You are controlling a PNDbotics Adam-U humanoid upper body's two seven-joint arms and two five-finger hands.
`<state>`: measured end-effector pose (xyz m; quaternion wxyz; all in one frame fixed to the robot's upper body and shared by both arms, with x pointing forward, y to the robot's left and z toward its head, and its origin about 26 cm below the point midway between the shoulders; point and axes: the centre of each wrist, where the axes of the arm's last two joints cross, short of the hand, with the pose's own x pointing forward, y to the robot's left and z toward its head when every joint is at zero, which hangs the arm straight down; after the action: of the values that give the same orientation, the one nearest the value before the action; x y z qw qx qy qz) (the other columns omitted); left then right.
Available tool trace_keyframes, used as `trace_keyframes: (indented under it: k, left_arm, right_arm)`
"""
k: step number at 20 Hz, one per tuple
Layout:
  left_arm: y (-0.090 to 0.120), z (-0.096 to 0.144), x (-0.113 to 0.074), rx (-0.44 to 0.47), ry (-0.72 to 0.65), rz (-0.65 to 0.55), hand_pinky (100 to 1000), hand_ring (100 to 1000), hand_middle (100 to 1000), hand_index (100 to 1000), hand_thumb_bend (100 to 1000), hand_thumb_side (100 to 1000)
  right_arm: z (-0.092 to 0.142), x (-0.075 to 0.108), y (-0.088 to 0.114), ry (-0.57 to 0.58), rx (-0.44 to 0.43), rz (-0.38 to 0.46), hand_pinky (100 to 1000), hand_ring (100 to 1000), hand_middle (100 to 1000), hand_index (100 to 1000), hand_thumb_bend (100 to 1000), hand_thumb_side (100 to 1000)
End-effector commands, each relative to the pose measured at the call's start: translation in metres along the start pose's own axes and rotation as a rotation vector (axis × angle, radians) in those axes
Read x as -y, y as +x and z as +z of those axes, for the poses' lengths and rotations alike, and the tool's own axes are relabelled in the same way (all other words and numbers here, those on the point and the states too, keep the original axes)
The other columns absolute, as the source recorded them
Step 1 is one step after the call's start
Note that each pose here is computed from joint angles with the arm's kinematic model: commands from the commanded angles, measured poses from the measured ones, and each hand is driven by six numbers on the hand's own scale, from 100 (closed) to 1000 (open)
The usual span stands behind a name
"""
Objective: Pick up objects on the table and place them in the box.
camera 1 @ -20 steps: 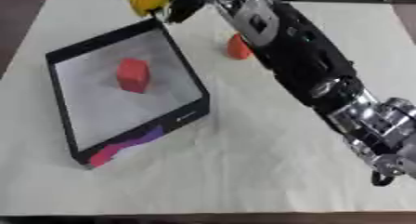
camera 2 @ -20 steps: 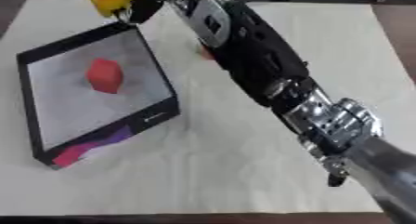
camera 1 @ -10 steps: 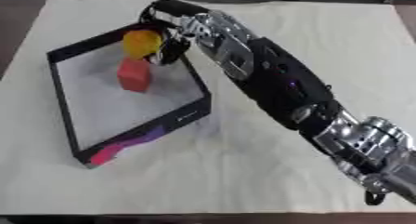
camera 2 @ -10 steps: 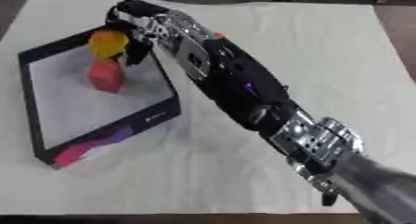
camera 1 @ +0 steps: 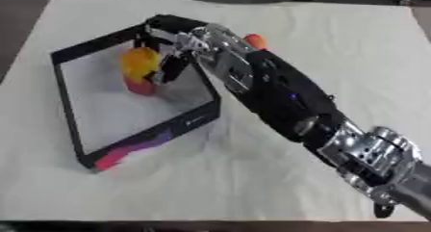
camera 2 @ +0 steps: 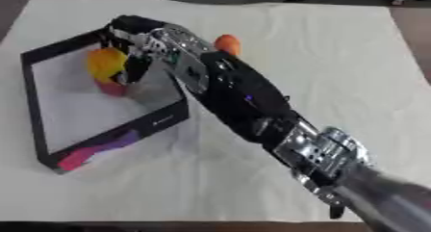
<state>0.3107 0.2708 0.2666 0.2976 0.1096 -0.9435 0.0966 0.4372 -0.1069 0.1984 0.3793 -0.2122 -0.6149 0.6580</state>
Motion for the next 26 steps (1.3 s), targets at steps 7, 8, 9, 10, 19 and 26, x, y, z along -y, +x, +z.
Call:
trace_keyframes:
  k: [7,8,9,10,19,26]
  left_arm:
    - [0.009,-0.006,-0.002,0.034,-0.001,-0.008,721,659,770,820,440,463]
    - [0.009,-0.006,-0.002,0.035,0.001,-0.011,721,659,769,820,440,463]
    - [0.008,-0.006,-0.003,0.036,0.003,-0.015,720,659,769,820,441,462]
    - [0.008,-0.006,-0.004,0.037,0.005,-0.02,720,659,769,820,442,461]
    - [0.006,-0.004,-0.014,0.026,0.026,-0.072,719,656,769,820,446,465]
    - [0.005,-0.002,-0.016,0.012,0.024,-0.089,717,652,768,819,448,469]
  right_arm:
    - [0.024,0.052,0.004,-0.152,0.043,0.003,876,819,774,858,446,220]
    - [0.029,0.061,0.003,-0.184,0.043,-0.005,875,818,774,858,446,214]
    - [0.036,0.071,0.002,-0.217,0.04,-0.014,875,816,771,856,444,199]
    - [0.044,0.081,0.0,-0.252,0.033,-0.013,875,813,774,856,444,195]
    - [0.156,0.155,-0.028,-0.491,-0.052,-0.042,876,820,779,860,438,170]
    - [0.216,0.138,-0.047,-0.414,-0.183,-0.008,881,835,798,865,448,231]
